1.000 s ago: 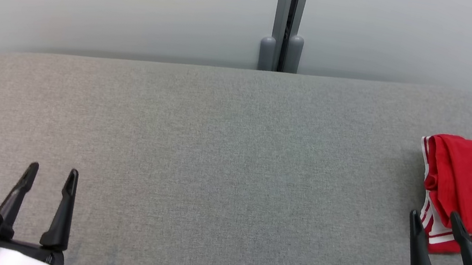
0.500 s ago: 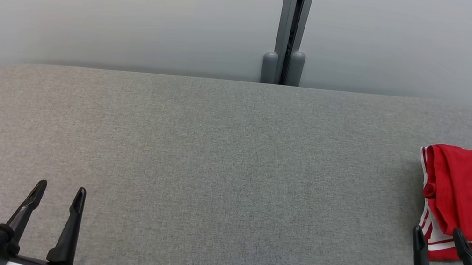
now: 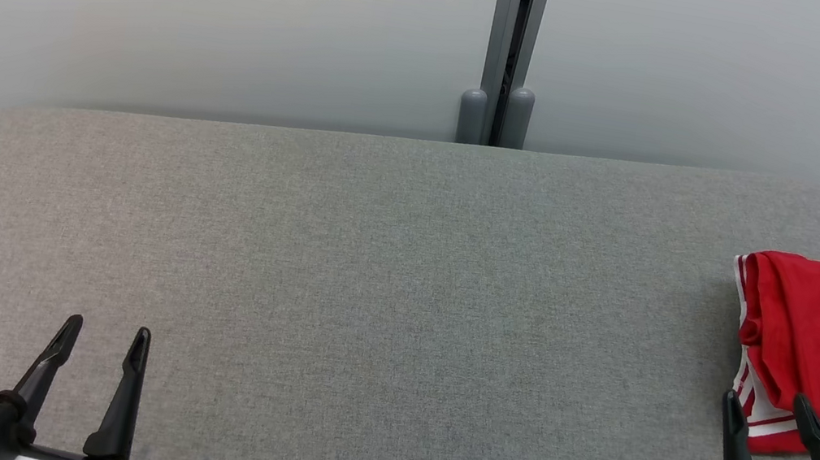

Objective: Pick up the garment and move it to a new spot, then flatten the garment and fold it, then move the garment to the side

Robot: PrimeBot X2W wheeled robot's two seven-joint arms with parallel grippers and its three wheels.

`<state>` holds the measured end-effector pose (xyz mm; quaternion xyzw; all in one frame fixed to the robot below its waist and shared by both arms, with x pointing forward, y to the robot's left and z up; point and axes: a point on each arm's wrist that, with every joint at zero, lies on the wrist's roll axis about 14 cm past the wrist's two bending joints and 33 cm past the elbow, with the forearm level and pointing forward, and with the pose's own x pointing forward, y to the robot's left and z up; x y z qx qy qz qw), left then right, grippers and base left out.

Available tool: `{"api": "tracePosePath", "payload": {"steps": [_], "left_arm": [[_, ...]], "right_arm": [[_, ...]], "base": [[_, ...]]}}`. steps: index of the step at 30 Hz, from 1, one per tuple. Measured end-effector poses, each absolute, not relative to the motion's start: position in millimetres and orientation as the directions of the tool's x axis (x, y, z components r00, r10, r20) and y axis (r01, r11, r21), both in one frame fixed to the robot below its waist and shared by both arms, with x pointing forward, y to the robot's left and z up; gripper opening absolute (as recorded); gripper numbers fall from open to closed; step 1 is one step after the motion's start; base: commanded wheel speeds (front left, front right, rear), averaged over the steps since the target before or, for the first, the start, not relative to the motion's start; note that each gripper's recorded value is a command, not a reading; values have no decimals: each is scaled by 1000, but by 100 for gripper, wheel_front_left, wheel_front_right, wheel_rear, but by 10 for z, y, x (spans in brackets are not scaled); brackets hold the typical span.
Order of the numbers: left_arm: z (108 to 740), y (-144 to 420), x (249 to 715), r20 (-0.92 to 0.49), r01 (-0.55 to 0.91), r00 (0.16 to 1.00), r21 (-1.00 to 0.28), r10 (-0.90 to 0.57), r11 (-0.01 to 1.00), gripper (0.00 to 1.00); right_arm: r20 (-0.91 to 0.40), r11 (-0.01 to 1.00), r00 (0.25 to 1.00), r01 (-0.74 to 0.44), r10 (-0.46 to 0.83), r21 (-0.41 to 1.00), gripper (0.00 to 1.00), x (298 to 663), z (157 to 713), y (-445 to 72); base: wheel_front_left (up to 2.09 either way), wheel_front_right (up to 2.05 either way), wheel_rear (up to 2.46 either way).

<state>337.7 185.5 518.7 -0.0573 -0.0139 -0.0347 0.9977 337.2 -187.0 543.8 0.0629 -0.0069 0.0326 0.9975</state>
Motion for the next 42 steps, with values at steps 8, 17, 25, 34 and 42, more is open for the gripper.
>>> {"api": "tracePosePath", "payload": {"steps": [8, 17, 25, 34, 42], "left_arm": [[5174, 1850, 3384, 29, 70, 997, -114, -68, 991, 100], [5176, 1845, 3386, 33, 71, 997, -115, -67, 991, 100], [5015, 1785, 3338, -15, 63, 998, -139, -65, 988, 0], [4867, 1759, 3311, -71, 26, 996, -260, -46, 965, 0], [4853, 1783, 3386, -83, -5, 996, -387, -29, 922, 0]], "right_arm": [[16, 990, 998, -63, 62, 124, 100, 3361, 5435, -1875], [15, 990, 998, -63, 61, 127, 100, 3348, 5433, -1876], [-29, 987, 997, -60, 65, 150, 0, 3336, 5283, -1846], [-86, 962, 994, -41, 67, 271, 0, 3362, 5094, -1848], [-98, 915, 993, -26, 72, 403, 0, 3477, 5052, -1872]], "base": [[0, 0, 0], [0, 0, 0], [0, 0, 0], [0, 0, 0], [0, 0, 0]]}}
